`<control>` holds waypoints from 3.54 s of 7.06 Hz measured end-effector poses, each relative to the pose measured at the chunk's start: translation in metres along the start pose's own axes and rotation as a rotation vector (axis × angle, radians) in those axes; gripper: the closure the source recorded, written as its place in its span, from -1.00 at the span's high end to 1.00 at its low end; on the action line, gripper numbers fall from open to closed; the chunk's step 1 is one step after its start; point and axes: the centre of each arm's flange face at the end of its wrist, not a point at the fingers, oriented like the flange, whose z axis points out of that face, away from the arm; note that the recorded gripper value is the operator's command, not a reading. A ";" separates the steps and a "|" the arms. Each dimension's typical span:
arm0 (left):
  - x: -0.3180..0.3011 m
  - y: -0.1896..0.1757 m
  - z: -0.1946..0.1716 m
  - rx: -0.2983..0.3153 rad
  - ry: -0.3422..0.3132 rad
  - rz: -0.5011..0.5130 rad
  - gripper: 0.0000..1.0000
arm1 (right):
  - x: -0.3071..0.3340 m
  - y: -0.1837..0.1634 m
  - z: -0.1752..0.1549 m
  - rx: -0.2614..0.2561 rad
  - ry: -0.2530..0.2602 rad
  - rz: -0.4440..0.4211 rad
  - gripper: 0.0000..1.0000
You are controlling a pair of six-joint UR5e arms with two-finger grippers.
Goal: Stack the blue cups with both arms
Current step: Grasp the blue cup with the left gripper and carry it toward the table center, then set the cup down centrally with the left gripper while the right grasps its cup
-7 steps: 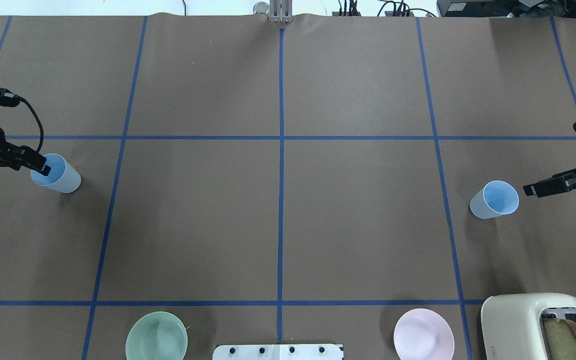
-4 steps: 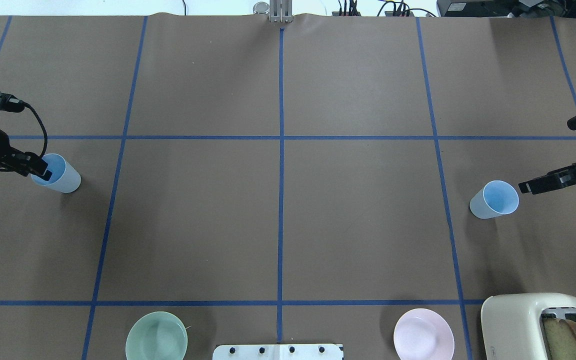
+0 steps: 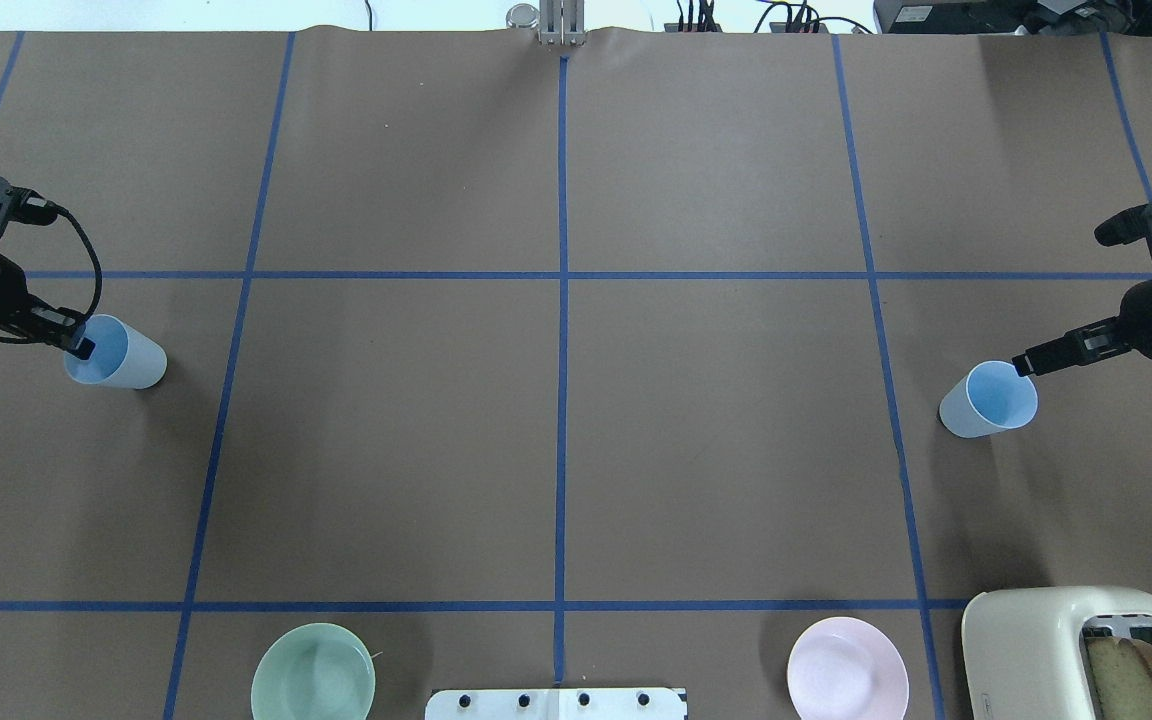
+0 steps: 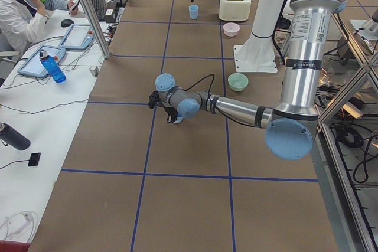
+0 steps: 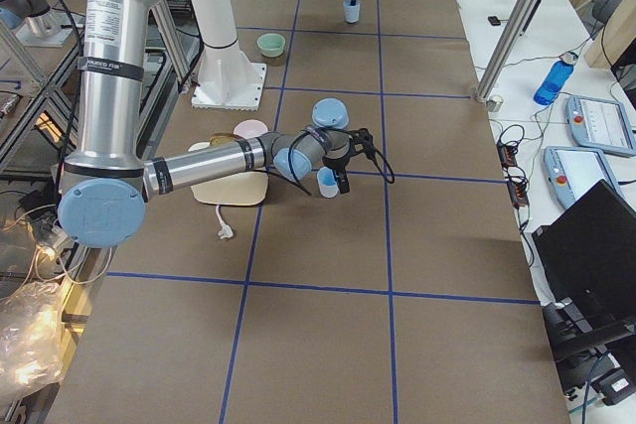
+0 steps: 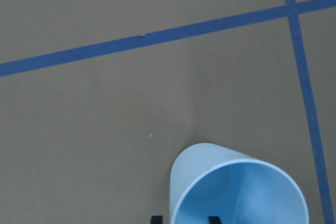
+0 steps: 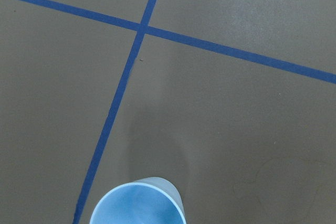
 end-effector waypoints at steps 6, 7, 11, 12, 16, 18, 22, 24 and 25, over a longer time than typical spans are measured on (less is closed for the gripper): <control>0.142 -0.070 -0.053 0.028 0.096 -0.255 -1.00 | 0.015 0.007 0.015 -0.037 0.018 0.017 0.91; 0.183 -0.077 -0.053 0.015 0.107 -0.302 -1.00 | 0.016 0.010 0.019 -0.047 0.023 0.020 0.88; 0.348 -0.066 -0.013 -0.018 0.130 -0.423 -1.00 | 0.006 0.012 0.033 -0.074 0.026 0.004 0.62; 0.374 -0.067 -0.007 -0.014 0.121 -0.434 -1.00 | 0.004 0.013 0.035 -0.079 0.025 0.001 0.45; 0.425 -0.074 0.009 -0.016 0.104 -0.453 -1.00 | -0.007 0.012 0.050 -0.126 0.033 -0.002 -0.23; 0.445 -0.074 0.019 -0.019 0.101 -0.458 -1.00 | -0.009 0.012 0.051 -0.132 0.036 0.000 -0.80; 0.472 -0.079 0.032 -0.031 0.094 -0.455 -1.00 | -0.004 0.009 0.048 -0.134 0.047 0.016 -1.00; 0.480 -0.077 0.041 -0.024 0.083 -0.448 -1.00 | -0.001 0.001 0.039 -0.120 0.045 0.031 -1.00; 0.481 -0.076 0.046 -0.024 0.075 -0.448 -1.00 | -0.004 -0.011 0.031 -0.112 0.048 0.045 -1.00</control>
